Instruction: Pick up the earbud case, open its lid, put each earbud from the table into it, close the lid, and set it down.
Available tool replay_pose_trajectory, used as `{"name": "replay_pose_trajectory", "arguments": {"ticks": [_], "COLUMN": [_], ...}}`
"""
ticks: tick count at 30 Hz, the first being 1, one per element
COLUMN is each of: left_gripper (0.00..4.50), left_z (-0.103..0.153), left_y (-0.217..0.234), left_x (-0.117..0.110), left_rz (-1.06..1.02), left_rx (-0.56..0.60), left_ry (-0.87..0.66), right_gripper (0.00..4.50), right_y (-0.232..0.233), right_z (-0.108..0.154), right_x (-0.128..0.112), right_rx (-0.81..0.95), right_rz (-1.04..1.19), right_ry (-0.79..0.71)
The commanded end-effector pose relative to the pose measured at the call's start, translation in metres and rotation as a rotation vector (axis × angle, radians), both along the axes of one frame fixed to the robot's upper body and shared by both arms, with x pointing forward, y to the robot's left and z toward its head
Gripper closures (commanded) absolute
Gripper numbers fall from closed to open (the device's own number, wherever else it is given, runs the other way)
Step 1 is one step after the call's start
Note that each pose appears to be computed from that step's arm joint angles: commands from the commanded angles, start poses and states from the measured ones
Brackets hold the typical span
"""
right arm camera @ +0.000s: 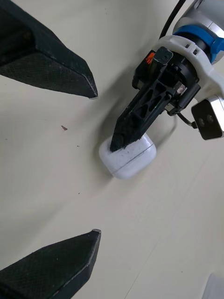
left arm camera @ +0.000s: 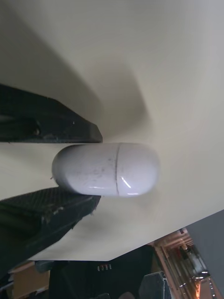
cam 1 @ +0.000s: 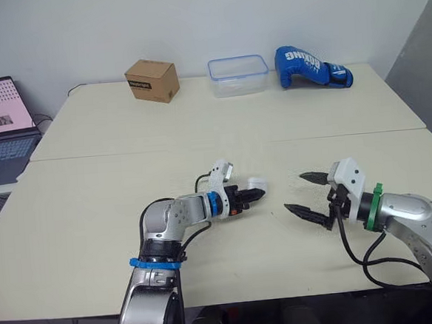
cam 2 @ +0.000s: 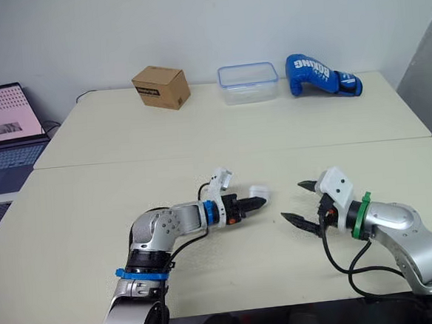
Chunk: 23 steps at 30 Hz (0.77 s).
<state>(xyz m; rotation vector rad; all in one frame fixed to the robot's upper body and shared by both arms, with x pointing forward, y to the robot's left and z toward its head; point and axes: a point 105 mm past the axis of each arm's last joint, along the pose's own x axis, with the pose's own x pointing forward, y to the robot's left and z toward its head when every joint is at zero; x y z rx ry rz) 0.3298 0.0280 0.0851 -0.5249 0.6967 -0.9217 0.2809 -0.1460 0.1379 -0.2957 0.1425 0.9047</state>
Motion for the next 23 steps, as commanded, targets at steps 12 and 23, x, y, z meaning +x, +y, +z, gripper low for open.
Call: {"name": "replay_pose_trajectory", "arguments": {"ticks": [12,23], "left_gripper": [0.02,0.02], "left_z": [0.012,0.079], "left_y": [0.167,0.16], "left_x": [0.007,0.037], "left_rz": [0.034,0.08], "left_rx": [0.518,0.595], "left_ry": [-0.459,-1.124], "right_gripper": [0.0,0.0], "right_y": [-0.022,-0.027], "right_z": [0.013,0.023], "right_x": [0.003,-0.006], "right_rx": [-0.008,0.03], "right_rz": [-0.014,0.003], "right_ry": [-0.026,0.007]}}
